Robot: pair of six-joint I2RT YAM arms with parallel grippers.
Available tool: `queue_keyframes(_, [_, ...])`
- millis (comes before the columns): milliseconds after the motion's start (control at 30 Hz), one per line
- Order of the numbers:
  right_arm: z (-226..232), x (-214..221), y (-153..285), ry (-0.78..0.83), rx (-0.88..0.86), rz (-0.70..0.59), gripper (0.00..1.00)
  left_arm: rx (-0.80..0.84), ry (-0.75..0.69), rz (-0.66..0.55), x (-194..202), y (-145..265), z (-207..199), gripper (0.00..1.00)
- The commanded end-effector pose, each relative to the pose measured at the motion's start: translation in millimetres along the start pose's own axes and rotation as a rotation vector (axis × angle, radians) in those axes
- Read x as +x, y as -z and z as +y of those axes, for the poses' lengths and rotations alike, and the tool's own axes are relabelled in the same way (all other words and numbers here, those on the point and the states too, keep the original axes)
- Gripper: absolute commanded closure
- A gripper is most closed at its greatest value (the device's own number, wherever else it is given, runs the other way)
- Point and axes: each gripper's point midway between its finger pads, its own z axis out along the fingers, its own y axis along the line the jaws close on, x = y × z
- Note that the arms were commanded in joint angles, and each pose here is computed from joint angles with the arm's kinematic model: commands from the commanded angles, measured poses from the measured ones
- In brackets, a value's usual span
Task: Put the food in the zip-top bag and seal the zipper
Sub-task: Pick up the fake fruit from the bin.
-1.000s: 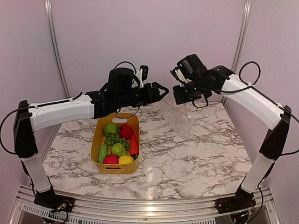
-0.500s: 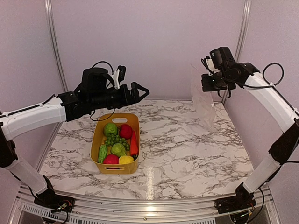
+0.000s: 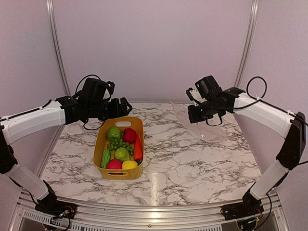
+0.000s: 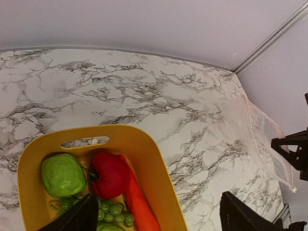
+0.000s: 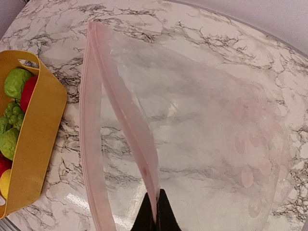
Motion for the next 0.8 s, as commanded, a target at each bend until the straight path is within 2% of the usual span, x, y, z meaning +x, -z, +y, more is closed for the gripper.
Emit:
queue_keyframes(0, [28, -2, -6, -0.039, -0.134, -0.022, 1.0, -0.155, -0.094, 0.181, 33, -12, 28, 0.15])
queue_keyframes(200, [37, 1, -10, -0.038, -0.184, -0.011, 1.0, -0.215, -0.116, 0.228, 45, -26, 40, 0.25])
queue_keyframes(533, [41, 2, -10, -0.028, -0.209, -0.01, 1.0, -0.287, -0.241, 0.363, 63, -68, 53, 0.21])
queue_keyframes(767, [41, 5, -6, -0.049, -0.215, -0.017, 1.0, -0.386, -0.183, 0.426, 76, -83, 80, 0.23])
